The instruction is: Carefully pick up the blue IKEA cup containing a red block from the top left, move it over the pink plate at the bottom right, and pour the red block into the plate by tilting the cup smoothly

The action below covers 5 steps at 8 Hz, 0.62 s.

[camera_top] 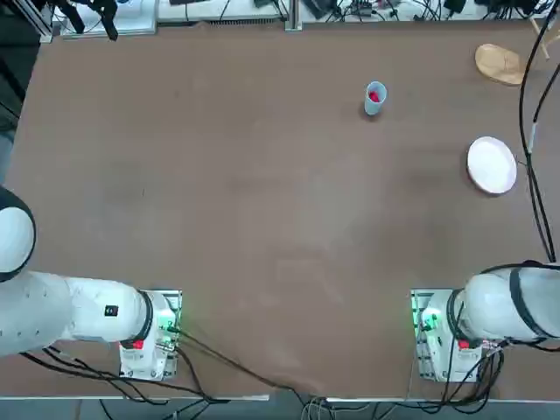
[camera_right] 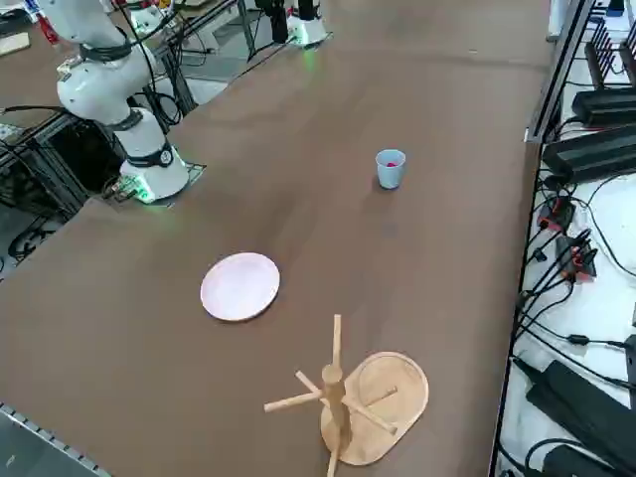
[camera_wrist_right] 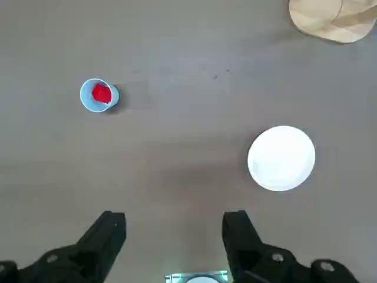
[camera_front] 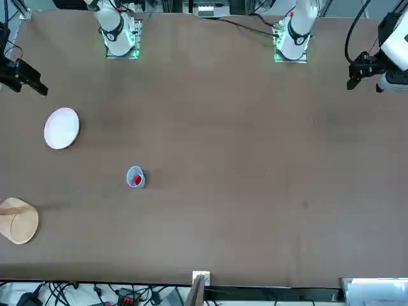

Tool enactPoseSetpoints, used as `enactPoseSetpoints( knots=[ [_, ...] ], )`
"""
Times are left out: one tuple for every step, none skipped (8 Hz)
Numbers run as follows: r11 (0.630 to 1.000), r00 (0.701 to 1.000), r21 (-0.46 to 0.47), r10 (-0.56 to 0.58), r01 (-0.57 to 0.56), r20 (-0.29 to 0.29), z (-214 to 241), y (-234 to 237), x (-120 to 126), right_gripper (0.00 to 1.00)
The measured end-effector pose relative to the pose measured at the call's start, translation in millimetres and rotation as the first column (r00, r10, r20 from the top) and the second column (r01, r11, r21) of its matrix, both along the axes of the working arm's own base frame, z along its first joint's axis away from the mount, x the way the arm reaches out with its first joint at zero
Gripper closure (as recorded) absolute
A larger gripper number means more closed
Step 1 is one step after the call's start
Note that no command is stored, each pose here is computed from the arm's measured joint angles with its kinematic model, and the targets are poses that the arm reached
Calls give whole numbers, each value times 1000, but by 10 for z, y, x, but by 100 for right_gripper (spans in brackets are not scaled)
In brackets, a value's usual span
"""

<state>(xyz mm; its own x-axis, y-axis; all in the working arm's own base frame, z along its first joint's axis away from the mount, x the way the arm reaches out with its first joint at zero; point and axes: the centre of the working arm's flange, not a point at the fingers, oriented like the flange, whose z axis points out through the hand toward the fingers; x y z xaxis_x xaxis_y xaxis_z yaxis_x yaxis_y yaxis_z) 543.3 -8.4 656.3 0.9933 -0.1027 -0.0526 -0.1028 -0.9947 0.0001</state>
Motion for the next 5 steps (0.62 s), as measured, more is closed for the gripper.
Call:
enactPoseSetpoints(
  knots=[
    [1000, 1000, 0, 1, -1, 0, -1, 7, 1, 0],
    [1000, 1000, 0, -2, 2, 1, -2, 34, 3, 0],
    [1000, 1000, -1, -8, 8, 3, -2, 74, 9, 0],
    [1000, 1000, -1, -4, 4, 2, -23, 128, 26, 0],
    [1000, 1000, 0, 6, -6, -7, -84, 189, 64, 0]
  ],
)
